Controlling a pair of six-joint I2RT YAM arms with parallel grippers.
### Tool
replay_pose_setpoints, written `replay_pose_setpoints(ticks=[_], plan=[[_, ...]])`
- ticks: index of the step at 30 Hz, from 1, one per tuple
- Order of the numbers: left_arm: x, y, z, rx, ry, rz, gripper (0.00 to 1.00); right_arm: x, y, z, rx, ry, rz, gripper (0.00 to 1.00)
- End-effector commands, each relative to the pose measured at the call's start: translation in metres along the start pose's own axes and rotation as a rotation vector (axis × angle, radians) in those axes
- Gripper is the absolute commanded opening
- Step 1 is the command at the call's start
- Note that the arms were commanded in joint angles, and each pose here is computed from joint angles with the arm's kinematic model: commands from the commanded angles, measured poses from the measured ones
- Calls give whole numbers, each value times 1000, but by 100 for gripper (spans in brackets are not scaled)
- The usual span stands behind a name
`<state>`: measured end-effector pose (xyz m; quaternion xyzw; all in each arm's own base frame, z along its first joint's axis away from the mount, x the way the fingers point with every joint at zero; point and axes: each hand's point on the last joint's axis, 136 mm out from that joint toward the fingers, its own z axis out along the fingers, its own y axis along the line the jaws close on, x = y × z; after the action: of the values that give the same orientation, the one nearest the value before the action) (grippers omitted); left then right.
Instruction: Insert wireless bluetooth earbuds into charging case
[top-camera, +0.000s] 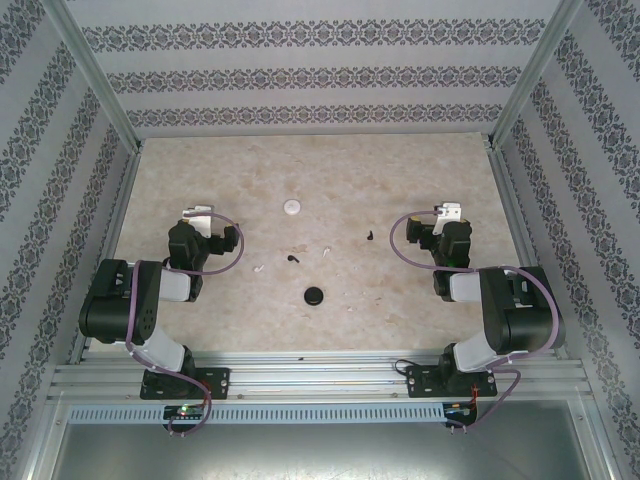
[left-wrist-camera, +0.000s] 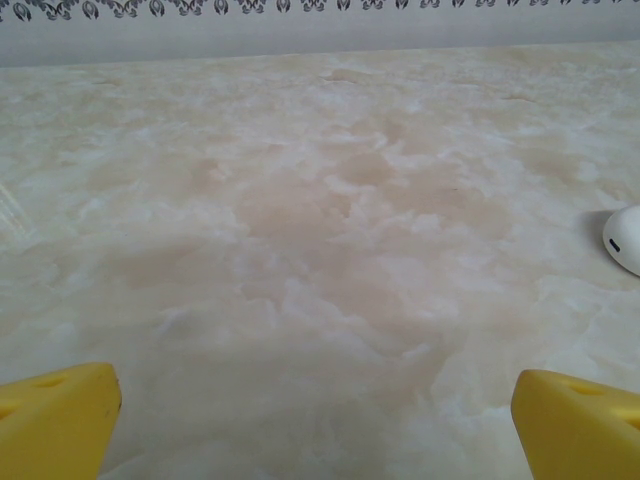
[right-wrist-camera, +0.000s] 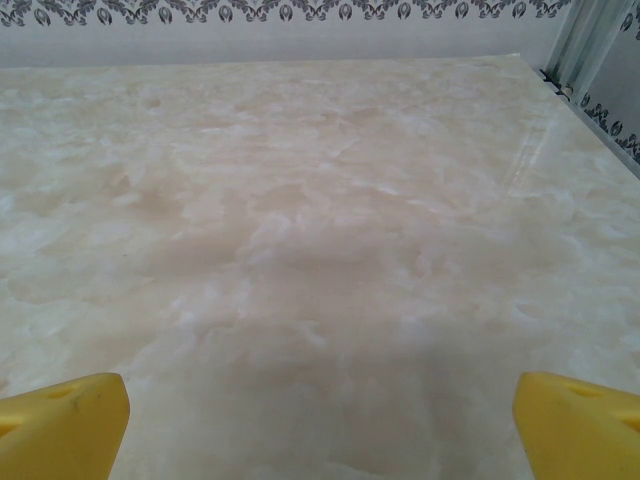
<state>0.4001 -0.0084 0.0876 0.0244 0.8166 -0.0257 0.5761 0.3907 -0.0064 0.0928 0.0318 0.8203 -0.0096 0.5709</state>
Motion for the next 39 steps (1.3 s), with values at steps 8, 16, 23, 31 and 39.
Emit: replay_pose_setpoints(ticks=[8,16,23,31,39], plan=[[-28,12,-22,-60,-28,-16,100,-50,-1,-20,27,50,32,98],[-57,50,-54,-307,69,-275,100,-59,24,-62,26,306,175,98],[-41,0,-81,-84,372,-384,100,-34,94,-106,-119,492,52,98],[22,-55,-113,46,699,-520,100,19,185,-163,-322,699,-149,94],[57,-99,-123,80,740,-447,100,72,269,-185,-413,909,-232,92]])
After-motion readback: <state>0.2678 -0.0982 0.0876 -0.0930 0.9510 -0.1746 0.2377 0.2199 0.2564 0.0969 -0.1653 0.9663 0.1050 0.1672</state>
